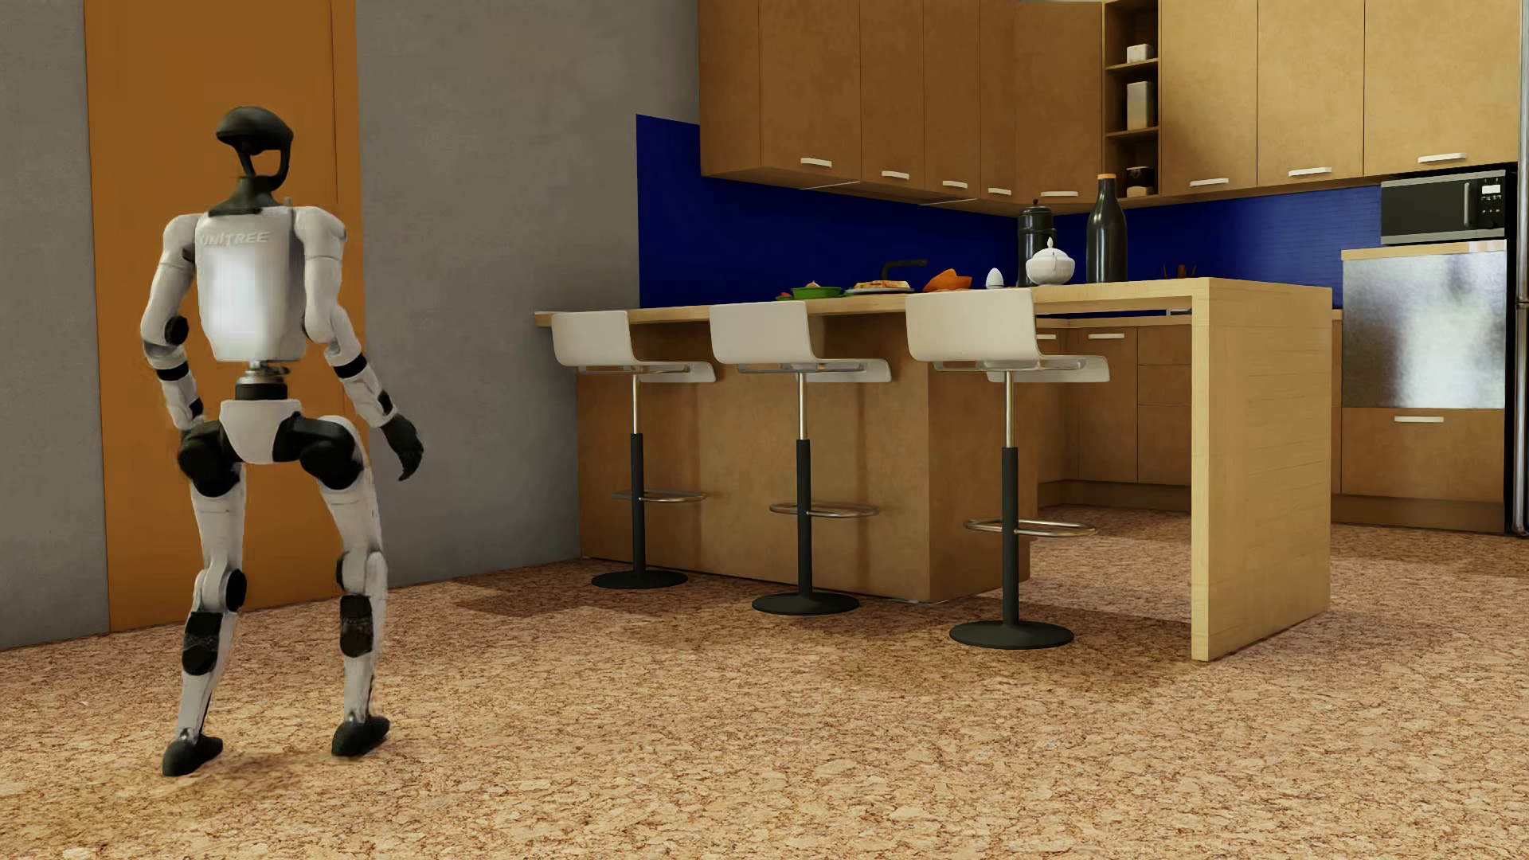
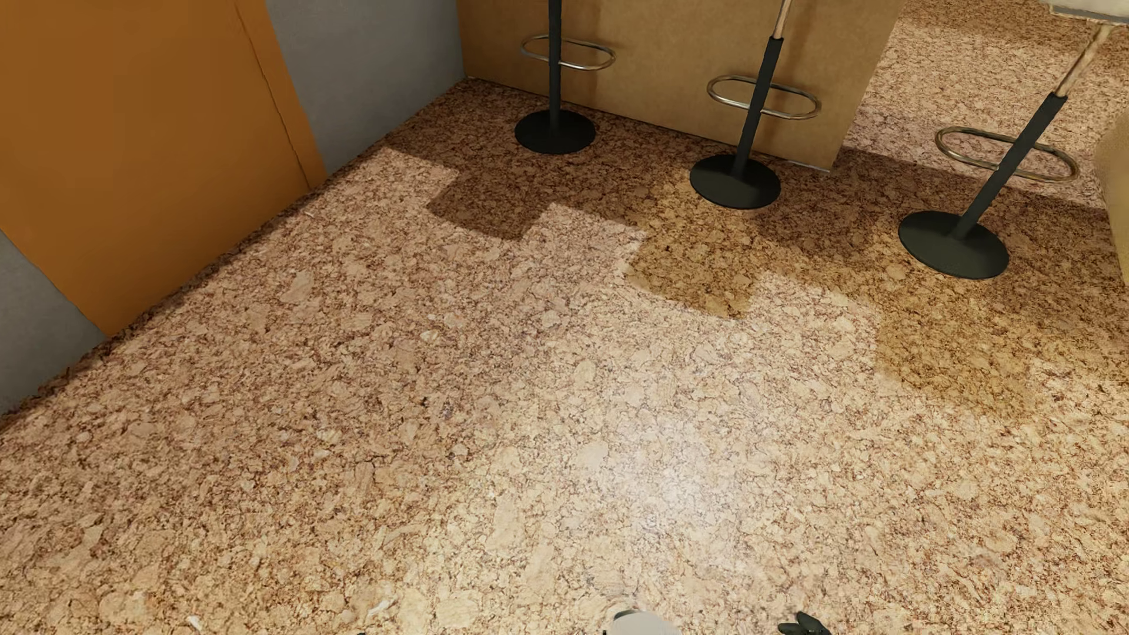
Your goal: Face back
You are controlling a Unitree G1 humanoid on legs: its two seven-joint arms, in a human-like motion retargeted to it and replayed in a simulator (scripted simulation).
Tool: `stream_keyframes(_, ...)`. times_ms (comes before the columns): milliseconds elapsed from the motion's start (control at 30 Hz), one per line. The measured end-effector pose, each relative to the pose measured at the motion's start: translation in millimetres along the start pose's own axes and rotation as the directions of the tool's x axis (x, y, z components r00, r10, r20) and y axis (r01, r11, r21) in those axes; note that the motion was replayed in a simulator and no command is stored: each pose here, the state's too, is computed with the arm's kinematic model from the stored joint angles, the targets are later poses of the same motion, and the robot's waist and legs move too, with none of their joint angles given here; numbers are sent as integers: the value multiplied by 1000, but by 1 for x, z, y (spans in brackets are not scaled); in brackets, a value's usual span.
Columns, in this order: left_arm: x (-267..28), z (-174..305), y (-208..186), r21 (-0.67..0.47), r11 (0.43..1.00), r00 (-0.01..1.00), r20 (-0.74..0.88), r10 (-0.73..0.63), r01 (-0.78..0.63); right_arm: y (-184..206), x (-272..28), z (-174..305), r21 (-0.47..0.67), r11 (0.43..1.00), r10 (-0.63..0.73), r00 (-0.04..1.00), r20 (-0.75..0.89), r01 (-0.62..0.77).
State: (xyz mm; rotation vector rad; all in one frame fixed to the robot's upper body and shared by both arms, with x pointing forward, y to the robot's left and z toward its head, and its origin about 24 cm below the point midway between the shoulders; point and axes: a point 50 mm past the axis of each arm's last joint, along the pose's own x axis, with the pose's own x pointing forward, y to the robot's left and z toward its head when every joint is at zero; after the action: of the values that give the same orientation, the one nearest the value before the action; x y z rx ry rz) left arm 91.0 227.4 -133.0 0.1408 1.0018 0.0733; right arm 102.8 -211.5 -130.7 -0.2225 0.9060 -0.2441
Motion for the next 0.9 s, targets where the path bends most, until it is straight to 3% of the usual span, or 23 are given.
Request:
stream_keyframes(100, 8, 43, -43, 81, 989, 981, 140, -136, 126, -22, 3, -8, -57, 998, -16, 999, -45, 13)
stream_keyframes(167, 6, 41, -56, 125, 975, 967, 160, -200, 182, -10, 6, 3, -56, 998, 21, 1000, 1, -21)
stream_keyframes(233, 1, 7, -20, 20, 994, 991, 74, -107, 106, -10, 3, 5, -47, 999, 26, 999, 44, -24)
stream_keyframes(300, 8, 31, -17, -37, 997, 990, 132, -56, 61, 5, -5, -12, 7, 999, 50, 998, -31, -50)
stream_keyframes(367, 11, 56, -38, 13, 997, 976, 203, -81, 80, -6, 0, -12, -26, 999, 35, 996, -83, -38)
stream_keyframes(500, 15, 61, -21, 45, 999, 977, 215, -12, 2, 0, -6, -16, 17, 999, 47, 994, -95, -46)
stream_keyframes(567, 12, 81, -40, 82, 995, 951, 299, -78, 56, -14, 1, -21, -10, 1000, 23, 993, -115, -25)
stream_keyframes(600, 10, 74, -48, 106, 990, 951, 286, -122, 95, -22, 5, -9, -27, 1000, 0, 998, -64, -2)
stream_keyframes(700, -4, -14, -14, 21, 997, 998, 12, -70, 69, -1, 0, 8, 33, 999, 3, 998, 64, -5)
stream_keyframes(767, 4, 17, -17, 13, 998, 996, 64, -55, 55, 14, -2, 5, 93, 995, 27, 999, 22, -29)
stream_keyframes(800, 10, 29, -15, 25, 999, 996, 80, -39, 37, 14, -3, 5, 65, 996, 56, 998, 10, -56)
stream_keyframes(900, 19, 106, -27, 31, 999, 950, 312, -21, 12, -33, -4, -20, 10, 999, 40, 996, -81, -39)
